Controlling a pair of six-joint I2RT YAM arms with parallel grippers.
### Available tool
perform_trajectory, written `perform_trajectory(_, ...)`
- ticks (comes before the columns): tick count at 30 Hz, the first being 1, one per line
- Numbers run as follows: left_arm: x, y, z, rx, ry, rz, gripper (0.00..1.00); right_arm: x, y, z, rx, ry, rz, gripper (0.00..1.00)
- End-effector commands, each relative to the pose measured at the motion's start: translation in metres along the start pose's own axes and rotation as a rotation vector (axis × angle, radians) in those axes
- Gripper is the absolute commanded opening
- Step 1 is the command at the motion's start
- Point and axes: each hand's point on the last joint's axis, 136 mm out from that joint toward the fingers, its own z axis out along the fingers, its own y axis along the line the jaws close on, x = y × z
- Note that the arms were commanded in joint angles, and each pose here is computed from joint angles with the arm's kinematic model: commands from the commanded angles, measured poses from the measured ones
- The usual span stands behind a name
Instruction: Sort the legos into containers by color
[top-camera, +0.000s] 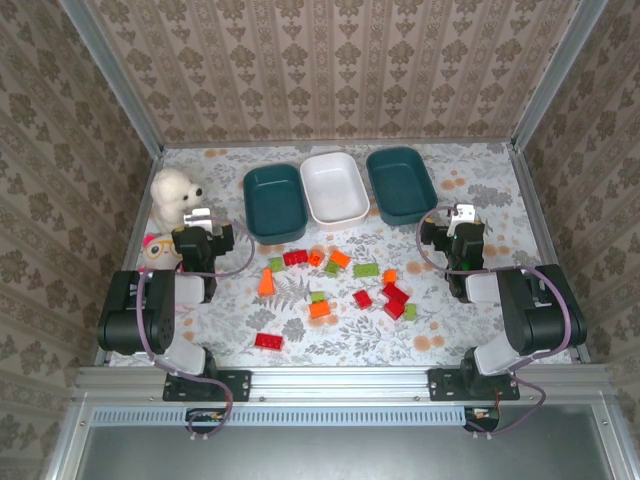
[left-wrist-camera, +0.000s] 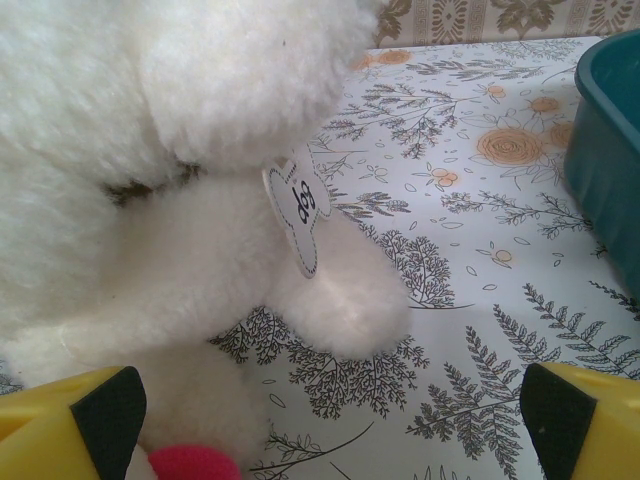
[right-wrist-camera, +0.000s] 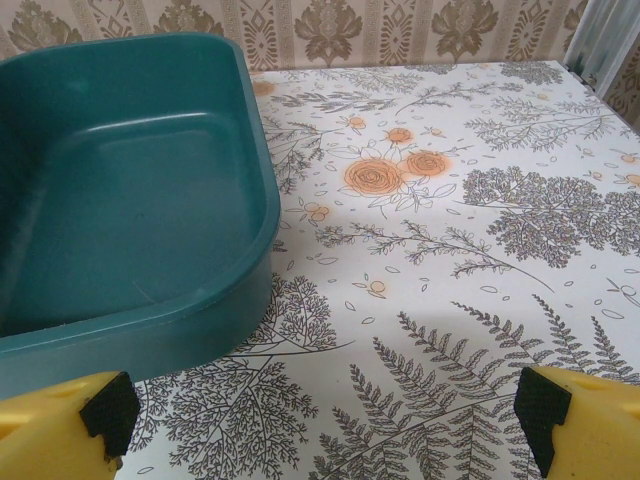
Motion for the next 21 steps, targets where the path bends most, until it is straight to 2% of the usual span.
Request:
perform_trajectory(1,-0.005,-0.002,0.001,0.011,-0.023,0.016,1.0,-0.006,0.0,0.0,0.005,-0.018,0.002,1.0)
perform_trajectory(8,-0.008,-0.002,-0.001,0.013,-0.039,0.018,1.0,-0.006,-0.001,0.0,0.006,-0.022,0.002,1.0)
perform_trajectory(10,-0.016,-0.006,-0.009,0.013,-0.056,0.048,1.0,-0.017,-0.005,-0.005,0.049,-0.026,-0.002,1.0)
perform_trajectory(12,-0.036,-0.006,-0.024,-0.053,-0.08,0.096,1.0,-0.036,-0.008,-0.013,0.102,-0.004,-0.02,1.0)
perform_trajectory(14,-0.059,-0.009,-0.043,-0.129,-0.116,0.131,1.0,-0.073,-0.009,-0.031,0.135,-0.086,-0.019,1.0)
perform_trajectory(17,-0.102,-0.026,-0.073,-0.105,-0.178,0.117,1.0,-0.151,-0.006,-0.067,0.17,-0.23,-0.017,1.0)
perform_trajectory(20,-0.151,-0.053,-0.11,-0.022,-0.278,0.124,1.0,-0.227,0.012,-0.105,0.118,-0.181,0.008,1.0)
perform_trajectory(21,-0.166,-0.071,-0.125,0.031,-0.32,0.128,1.0,-0.233,0.014,-0.113,0.099,-0.089,0.079,1.0)
